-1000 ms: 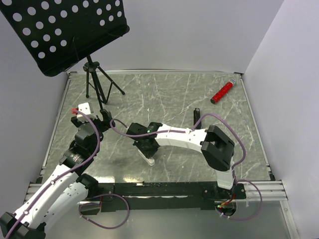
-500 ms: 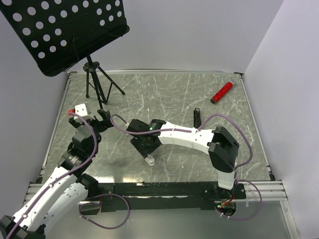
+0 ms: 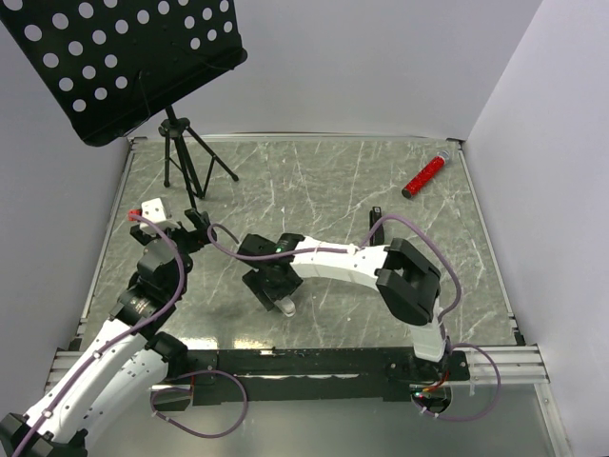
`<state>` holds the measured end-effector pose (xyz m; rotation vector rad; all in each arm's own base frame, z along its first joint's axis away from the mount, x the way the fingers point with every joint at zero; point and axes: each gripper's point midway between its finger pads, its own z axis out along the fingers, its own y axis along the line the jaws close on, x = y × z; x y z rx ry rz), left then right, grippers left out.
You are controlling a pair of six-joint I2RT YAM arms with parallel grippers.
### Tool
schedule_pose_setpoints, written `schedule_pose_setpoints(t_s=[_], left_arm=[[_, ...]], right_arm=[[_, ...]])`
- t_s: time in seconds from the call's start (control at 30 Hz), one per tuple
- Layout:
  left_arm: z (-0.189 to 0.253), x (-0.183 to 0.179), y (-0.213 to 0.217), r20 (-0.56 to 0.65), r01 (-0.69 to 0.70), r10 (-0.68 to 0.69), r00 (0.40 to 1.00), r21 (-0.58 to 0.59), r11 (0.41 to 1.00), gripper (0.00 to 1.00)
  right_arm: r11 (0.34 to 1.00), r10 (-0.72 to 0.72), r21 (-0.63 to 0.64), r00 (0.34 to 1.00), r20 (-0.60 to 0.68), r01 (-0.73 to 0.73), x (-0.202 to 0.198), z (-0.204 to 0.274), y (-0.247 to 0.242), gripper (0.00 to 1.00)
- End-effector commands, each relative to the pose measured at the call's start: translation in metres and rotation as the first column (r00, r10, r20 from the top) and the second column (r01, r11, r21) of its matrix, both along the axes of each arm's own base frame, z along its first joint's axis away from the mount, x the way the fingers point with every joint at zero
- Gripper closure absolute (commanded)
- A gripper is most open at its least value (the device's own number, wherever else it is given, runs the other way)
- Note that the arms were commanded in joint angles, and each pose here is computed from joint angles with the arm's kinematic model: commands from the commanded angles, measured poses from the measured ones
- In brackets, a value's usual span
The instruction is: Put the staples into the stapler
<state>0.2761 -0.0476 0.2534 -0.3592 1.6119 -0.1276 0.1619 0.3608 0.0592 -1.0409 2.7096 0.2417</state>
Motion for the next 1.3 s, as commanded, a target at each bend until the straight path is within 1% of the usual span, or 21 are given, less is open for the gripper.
schedule_pose_setpoints(t_s=[0.0,0.1,0.13,0.17,0.2,0.3,0.33,0.47,0.5,0.57,0.67,0.7,0.77,0.8,0.83,0.9,0.93,1.0,1.03,1.1,1.27], left_arm=[[0.011,0.000,0.002,0.041,-0.008,0.009,0.999,-0.031,0.999,0.00],[0.011,0.000,0.003,0.042,-0.011,0.012,0.999,-0.030,0.999,0.01],[0.012,-0.001,0.003,0.043,-0.012,0.014,0.999,-0.031,0.999,0.01],[0.011,-0.001,0.003,0.042,-0.014,0.015,0.999,-0.030,0.999,0.01],[0.012,-0.001,0.003,0.045,-0.011,0.012,0.999,-0.032,0.999,0.01],[0.012,-0.001,0.003,0.046,-0.011,0.012,0.999,-0.031,0.999,0.01],[0.013,-0.001,0.003,0.048,-0.008,0.009,0.999,-0.033,0.999,0.01],[0.015,-0.001,0.003,0.052,-0.004,0.006,0.999,-0.037,0.999,0.01],[0.015,-0.001,0.003,0.052,-0.007,0.009,0.999,-0.037,0.999,0.01],[0.016,-0.001,0.003,0.055,-0.001,0.004,0.998,-0.040,0.999,0.01],[0.018,-0.001,0.003,0.059,0.002,0.001,0.998,-0.046,0.999,0.01],[0.018,-0.001,0.003,0.062,0.002,0.001,0.998,-0.047,0.999,0.00],[0.020,-0.001,0.004,0.068,0.004,0.000,0.998,-0.052,0.999,0.01],[0.021,-0.002,0.005,0.072,0.002,0.001,0.997,-0.054,0.999,0.00],[0.021,-0.002,0.005,0.072,0.002,0.001,0.997,-0.054,0.999,0.00],[0.023,-0.003,0.007,0.080,-0.003,0.008,0.997,-0.056,0.998,0.00],[0.023,-0.003,0.007,0.080,-0.002,0.006,0.997,-0.056,0.998,0.01],[0.025,-0.003,0.007,0.088,-0.001,0.007,0.996,-0.062,0.998,0.01],[0.025,-0.004,0.007,0.089,0.005,0.001,0.996,-0.063,0.998,0.01],[0.026,-0.005,0.006,0.092,0.008,-0.002,0.996,-0.066,0.998,0.01],[0.029,-0.007,0.008,0.103,0.006,0.001,0.995,-0.071,0.997,0.00]], right_arm=[[0.999,-0.016,0.030,1.000,0.007,0.016,0.006,-0.005,0.014,0.31],[0.999,-0.028,0.021,0.999,0.014,0.028,0.008,-0.005,0.009,0.47],[0.999,-0.034,0.023,0.999,0.018,0.033,0.009,-0.004,0.007,0.56],[0.998,-0.046,0.039,0.999,0.019,0.046,0.012,0.002,0.004,0.60],[0.998,-0.056,0.026,0.998,0.005,0.056,0.009,-0.003,-0.004,0.68],[0.993,-0.113,0.019,0.994,-0.012,0.113,0.010,0.000,-0.030,0.80],[0.992,-0.128,0.020,0.992,-0.013,0.128,0.010,0.003,-0.037,0.81],[0.974,-0.218,0.062,0.976,0.024,0.216,0.017,0.034,-0.076,0.82],[0.964,-0.266,0.035,0.964,0.022,0.265,0.022,0.035,-0.098,0.82],[0.945,-0.325,0.054,0.944,0.060,0.322,0.031,0.051,-0.127,0.82],[0.883,-0.469,0.043,0.876,0.114,0.467,0.055,0.062,-0.189,0.82],[0.828,-0.560,0.043,0.821,0.114,0.559,0.070,0.062,-0.218,0.82],[0.785,-0.619,0.067,0.778,0.107,0.616,0.075,0.059,-0.245,0.82],[0.715,-0.699,0.091,0.711,0.080,0.693,0.085,0.057,-0.270,0.82],[0.683,-0.730,0.129,0.677,0.093,0.719,0.094,0.059,-0.281,0.82],[0.620,-0.785,0.129,0.614,0.082,0.774,0.099,0.049,-0.308,0.82],[0.560,-0.828,0.143,0.557,0.064,0.816,0.108,0.044,-0.327,0.82],[0.525,-0.851,0.142,0.521,0.070,0.839,0.118,0.039,-0.344,0.82],[0.481,-0.877,0.132,0.478,0.056,0.867,0.122,0.032,-0.360,0.82],[0.455,-0.891,0.156,0.450,0.063,0.877,0.138,0.029,-0.370,0.82],[0.399,-0.917,0.102,0.399,0.025,0.911,0.159,-0.004,-0.394,0.81]])
